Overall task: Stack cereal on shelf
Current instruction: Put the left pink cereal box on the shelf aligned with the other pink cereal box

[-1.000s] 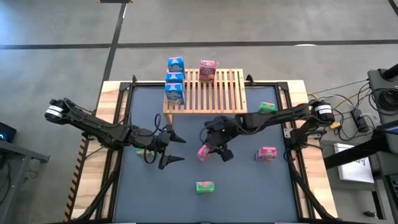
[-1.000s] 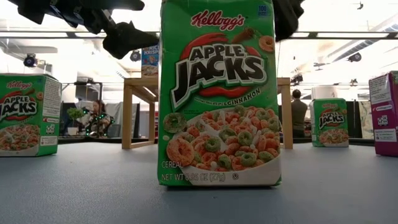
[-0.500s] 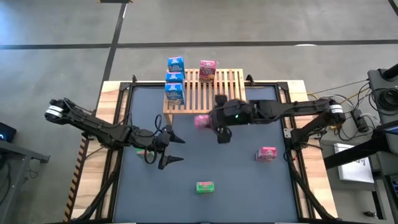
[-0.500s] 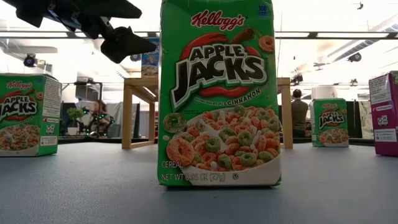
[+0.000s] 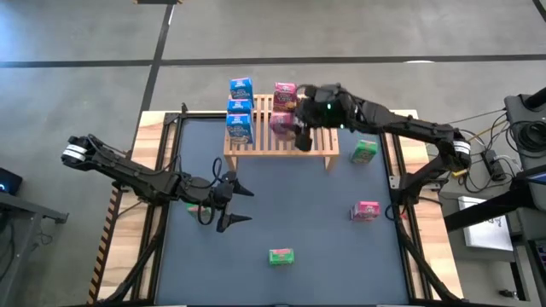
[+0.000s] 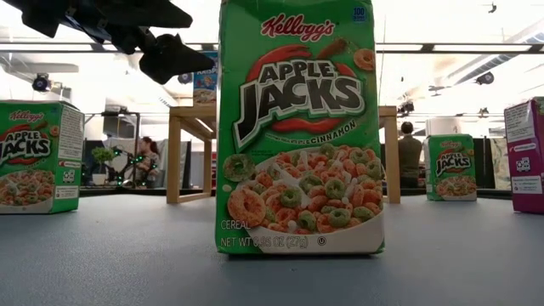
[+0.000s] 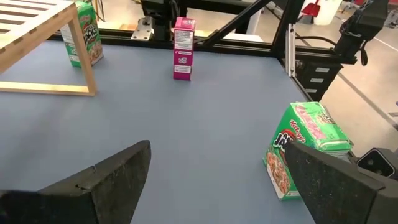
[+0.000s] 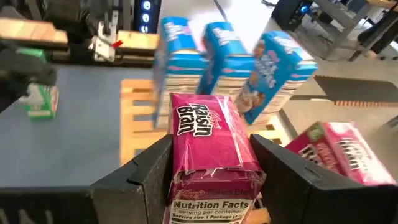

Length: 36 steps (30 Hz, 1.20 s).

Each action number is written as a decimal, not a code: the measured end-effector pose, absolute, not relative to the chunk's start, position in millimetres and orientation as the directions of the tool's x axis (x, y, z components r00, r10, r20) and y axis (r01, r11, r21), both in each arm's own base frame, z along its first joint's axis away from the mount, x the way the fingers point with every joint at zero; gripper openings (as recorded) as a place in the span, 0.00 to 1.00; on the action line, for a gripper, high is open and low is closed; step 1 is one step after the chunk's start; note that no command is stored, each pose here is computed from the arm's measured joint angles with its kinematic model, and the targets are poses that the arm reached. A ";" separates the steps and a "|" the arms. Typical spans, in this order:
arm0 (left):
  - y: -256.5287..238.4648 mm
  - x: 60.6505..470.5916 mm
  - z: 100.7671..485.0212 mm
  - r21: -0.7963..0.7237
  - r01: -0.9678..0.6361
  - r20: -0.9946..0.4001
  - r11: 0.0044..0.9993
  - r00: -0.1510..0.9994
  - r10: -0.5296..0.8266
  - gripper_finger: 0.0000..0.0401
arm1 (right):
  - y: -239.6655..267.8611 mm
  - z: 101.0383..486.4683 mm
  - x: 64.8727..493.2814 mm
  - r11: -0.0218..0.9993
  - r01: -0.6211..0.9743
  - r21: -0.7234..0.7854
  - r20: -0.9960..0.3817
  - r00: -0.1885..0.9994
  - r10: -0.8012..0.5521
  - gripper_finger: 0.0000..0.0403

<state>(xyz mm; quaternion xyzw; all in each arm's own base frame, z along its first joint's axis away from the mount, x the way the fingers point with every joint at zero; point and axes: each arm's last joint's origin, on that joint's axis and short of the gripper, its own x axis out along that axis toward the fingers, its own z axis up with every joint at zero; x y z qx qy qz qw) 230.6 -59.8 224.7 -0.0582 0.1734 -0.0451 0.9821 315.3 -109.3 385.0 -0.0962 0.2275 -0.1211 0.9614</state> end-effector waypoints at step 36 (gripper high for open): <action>-59.7 230.0 223.2 -0.117 0.070 -0.349 0.991 0.931 -0.107 0.88 | -177.4 344.8 297.6 0.985 0.081 -0.150 -0.239 0.964 -0.116 0.42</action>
